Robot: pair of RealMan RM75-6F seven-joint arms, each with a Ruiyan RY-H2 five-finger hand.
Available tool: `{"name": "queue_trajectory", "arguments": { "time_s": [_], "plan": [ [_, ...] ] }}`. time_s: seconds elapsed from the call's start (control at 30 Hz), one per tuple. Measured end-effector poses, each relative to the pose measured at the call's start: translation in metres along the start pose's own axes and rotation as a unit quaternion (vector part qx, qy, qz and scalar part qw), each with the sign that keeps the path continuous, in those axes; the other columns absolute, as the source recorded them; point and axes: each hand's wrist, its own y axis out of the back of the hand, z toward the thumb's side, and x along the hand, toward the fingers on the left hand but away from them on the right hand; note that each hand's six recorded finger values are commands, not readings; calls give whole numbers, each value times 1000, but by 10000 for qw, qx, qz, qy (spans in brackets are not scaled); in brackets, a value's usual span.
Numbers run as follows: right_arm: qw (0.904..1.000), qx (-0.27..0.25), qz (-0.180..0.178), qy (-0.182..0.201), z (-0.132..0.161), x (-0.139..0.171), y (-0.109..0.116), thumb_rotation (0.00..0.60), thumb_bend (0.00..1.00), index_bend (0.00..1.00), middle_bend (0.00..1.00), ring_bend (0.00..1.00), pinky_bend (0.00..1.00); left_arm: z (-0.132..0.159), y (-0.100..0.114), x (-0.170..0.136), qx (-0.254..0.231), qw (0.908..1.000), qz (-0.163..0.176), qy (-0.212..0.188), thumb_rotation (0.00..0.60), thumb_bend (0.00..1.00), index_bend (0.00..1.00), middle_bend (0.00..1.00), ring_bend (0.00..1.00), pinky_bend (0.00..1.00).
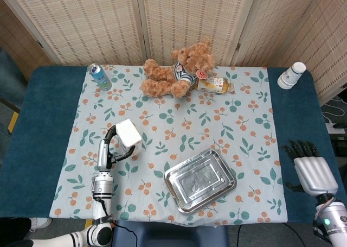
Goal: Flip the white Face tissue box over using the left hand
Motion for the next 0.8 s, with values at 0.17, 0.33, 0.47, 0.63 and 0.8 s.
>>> {"name": "queue_trajectory", "arguments": {
  "time_s": [0.17,0.33,0.47,0.63,0.8],
  "plan": [
    [10000,0,-1,-41,-2,-1,0,600,118,149,45,0,0,-16,-4,-1,-27,9998,-10,194,600,179,272,350,134,182],
    [10000,2,43,-48,-2,-3,-2,600,118,149,45,0,0,-24,-5,-1,10,9997,-4,241,600,180,272,348,132,181],
    [10000,-14,28,-30,-1,-4,0,600,118,149,45,0,0,-27,-8,0,-15,9997,2,250,600,180,270,345,130,181],
    [10000,-15,50,-29,-1,-5,-1,600,118,149,45,0,0,-33,-7,1,54,9996,1,282,600,180,259,333,123,182],
    [10000,0,66,-34,-2,-5,-2,600,119,149,45,0,0,-42,0,1,44,9992,77,388,600,180,253,327,119,183]
  ]
}}
